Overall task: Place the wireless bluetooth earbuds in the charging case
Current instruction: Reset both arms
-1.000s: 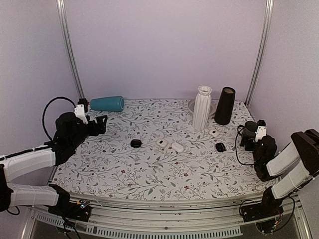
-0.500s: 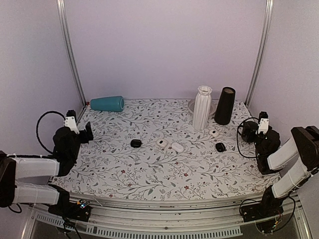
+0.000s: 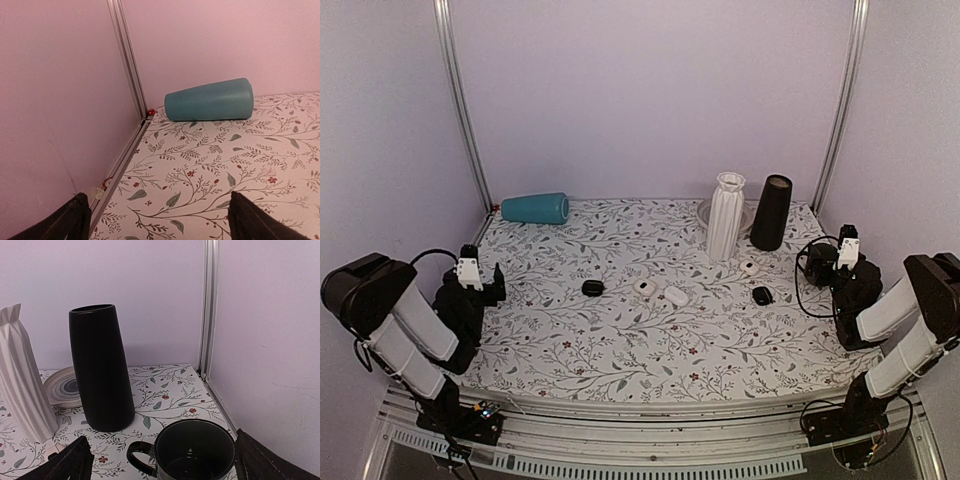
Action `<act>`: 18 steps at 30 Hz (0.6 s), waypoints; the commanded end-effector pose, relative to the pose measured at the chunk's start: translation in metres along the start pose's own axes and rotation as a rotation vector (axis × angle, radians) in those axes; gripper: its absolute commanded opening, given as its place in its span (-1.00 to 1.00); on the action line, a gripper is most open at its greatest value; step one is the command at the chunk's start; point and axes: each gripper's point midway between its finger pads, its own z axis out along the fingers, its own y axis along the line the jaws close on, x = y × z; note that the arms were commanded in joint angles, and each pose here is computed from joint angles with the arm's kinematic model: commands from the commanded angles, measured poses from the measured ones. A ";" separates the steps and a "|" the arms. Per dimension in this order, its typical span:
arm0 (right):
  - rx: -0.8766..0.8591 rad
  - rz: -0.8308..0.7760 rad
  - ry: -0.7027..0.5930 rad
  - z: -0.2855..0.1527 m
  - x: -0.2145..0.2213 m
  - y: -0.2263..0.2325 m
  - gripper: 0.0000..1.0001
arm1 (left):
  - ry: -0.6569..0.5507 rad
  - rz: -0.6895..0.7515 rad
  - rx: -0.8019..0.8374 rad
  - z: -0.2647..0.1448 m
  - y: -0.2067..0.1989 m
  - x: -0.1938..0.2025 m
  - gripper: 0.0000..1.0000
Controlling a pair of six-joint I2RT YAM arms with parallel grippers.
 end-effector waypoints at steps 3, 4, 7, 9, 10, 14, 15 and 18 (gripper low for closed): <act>0.003 0.014 -0.001 0.003 -0.001 -0.001 0.98 | -0.223 -0.077 0.068 -0.003 0.003 -0.047 0.92; 0.004 0.014 0.000 0.003 -0.001 -0.001 0.98 | -0.215 -0.083 0.049 0.000 0.006 -0.046 0.92; 0.004 0.014 -0.001 0.003 -0.001 -0.001 0.98 | -0.203 -0.085 0.046 0.001 0.006 -0.045 0.92; 0.003 0.014 0.000 0.003 -0.001 -0.001 0.98 | -0.207 -0.085 0.045 0.001 0.006 -0.045 0.92; 0.003 0.014 0.000 0.003 0.000 -0.001 0.98 | -0.206 -0.085 0.046 0.001 0.006 -0.045 0.92; 0.003 0.014 0.001 0.003 0.000 -0.001 0.98 | -0.206 -0.086 0.045 0.001 0.006 -0.045 0.92; 0.004 0.014 0.001 0.003 0.000 -0.001 0.98 | -0.206 -0.087 0.046 0.001 0.006 -0.045 0.92; 0.003 0.014 0.000 0.003 0.000 -0.001 0.98 | -0.206 -0.086 0.045 0.001 0.006 -0.045 0.92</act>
